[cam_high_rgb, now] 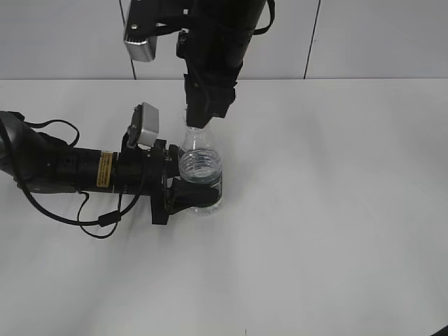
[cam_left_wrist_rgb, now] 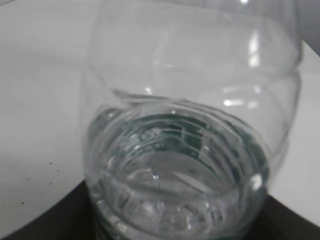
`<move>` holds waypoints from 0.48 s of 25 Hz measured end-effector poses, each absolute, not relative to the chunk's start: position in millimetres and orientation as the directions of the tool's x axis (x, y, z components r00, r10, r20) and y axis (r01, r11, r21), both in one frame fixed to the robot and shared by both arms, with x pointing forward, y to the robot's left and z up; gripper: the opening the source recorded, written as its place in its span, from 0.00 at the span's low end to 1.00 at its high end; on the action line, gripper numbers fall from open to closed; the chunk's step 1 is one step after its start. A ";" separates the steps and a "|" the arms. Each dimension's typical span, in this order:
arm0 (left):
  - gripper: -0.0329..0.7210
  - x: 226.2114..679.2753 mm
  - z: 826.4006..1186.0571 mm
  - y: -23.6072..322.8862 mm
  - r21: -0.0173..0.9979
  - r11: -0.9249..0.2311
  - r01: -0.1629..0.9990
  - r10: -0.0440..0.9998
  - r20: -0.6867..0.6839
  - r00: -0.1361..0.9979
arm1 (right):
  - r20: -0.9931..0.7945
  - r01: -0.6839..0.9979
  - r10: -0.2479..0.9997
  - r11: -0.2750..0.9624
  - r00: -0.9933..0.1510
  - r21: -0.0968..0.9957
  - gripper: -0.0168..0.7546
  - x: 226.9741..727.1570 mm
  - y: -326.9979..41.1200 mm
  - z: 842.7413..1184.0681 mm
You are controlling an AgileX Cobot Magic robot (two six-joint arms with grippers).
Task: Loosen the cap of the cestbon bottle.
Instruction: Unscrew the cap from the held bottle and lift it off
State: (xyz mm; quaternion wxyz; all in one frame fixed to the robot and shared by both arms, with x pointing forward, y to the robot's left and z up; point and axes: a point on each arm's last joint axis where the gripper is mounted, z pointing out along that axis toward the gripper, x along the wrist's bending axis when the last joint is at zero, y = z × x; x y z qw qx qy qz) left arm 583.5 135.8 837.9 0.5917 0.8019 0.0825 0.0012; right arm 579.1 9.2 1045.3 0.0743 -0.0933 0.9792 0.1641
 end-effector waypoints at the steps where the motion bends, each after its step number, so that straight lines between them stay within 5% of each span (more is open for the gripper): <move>1: 0.59 583.5 837.9 135.8 0.949 -0.286 0.131 0.134 -0.096 0.986 | -0.179 -0.216 -0.166 0.927 -0.970 0.306 0.40 579.1 9.2 1045.3; 12: 0.59 583.5 837.8 135.8 0.949 -0.288 0.131 0.135 -0.096 0.986 | -0.189 -0.230 -0.180 0.928 -0.965 0.293 0.40 579.8 8.3 1045.1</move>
